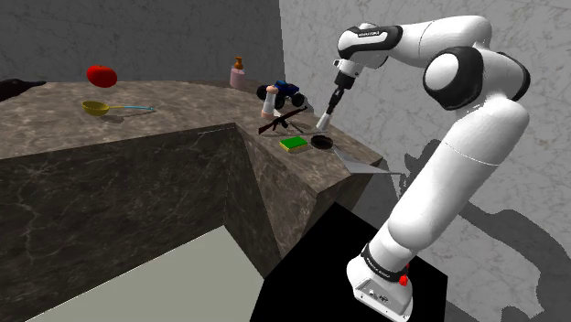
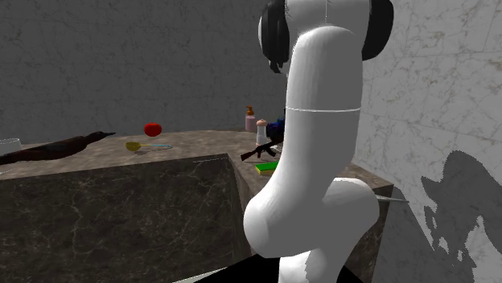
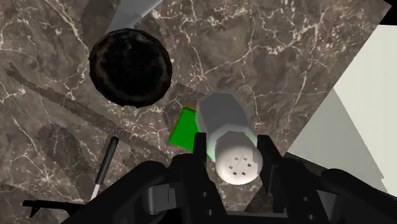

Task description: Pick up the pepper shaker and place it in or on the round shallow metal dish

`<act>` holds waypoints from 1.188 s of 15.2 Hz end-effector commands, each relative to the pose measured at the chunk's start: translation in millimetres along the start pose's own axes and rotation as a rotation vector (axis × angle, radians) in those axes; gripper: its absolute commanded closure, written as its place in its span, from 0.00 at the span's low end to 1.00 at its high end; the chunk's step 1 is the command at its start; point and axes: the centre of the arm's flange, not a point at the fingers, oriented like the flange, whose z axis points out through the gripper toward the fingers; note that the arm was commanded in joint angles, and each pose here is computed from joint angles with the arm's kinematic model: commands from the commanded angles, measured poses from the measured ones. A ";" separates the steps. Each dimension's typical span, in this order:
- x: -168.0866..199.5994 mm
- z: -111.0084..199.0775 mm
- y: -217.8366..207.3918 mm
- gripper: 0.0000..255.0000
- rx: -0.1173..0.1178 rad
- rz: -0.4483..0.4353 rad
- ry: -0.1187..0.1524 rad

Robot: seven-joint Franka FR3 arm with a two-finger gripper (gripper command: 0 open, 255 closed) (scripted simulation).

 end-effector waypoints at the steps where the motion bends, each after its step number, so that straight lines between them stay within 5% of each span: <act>1: 0.6 -6.5 25.9 1.00 0.000 -0.003 0.000; 7: 0.7 -26.0 110.5 1.00 0.000 -0.003 0.000; 18: -4.5 31.7 114.4 1.00 0.000 -0.002 0.000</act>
